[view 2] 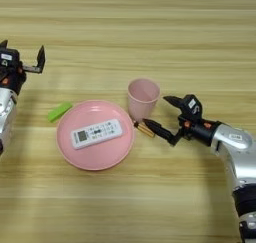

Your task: Move the objects on the table

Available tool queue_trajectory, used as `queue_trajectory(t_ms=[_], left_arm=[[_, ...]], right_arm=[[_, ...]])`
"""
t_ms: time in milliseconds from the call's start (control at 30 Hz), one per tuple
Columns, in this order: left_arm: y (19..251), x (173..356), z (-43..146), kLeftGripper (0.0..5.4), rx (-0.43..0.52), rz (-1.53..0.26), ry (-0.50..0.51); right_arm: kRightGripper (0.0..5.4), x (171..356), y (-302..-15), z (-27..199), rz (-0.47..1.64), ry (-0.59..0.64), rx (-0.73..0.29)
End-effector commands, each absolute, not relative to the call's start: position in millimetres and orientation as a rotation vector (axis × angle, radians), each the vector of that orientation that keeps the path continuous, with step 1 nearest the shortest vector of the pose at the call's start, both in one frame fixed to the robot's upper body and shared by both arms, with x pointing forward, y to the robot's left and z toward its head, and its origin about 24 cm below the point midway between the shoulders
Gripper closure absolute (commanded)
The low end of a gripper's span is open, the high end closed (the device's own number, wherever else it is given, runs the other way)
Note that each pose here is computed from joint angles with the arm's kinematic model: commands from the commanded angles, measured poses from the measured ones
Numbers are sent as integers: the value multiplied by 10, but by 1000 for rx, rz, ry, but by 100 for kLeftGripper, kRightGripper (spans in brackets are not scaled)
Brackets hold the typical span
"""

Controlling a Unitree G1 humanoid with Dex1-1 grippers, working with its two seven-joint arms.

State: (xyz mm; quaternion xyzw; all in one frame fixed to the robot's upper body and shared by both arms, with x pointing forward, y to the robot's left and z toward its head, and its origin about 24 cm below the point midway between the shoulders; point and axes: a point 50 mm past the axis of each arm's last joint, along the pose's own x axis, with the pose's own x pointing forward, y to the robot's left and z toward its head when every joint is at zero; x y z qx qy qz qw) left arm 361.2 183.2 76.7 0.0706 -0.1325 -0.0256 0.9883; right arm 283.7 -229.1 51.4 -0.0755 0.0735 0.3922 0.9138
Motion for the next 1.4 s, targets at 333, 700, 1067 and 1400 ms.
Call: queue_trajectory(t_ms=[333,700,1067,1400], left_arm=[[1810,3616,776,0,143,-56,-271],[1799,3619,776,0,143,-57,-270],[1795,3620,775,0,142,-58,-269],[1791,3616,776,0,142,-59,-273]], right_arm=[[1,3018,-2137,541,834,125,-158],[1,3185,-1893,502,837,112,-132],[17,3270,-1792,375,800,147,-177],[112,3321,-1781,397,743,100,-163]])
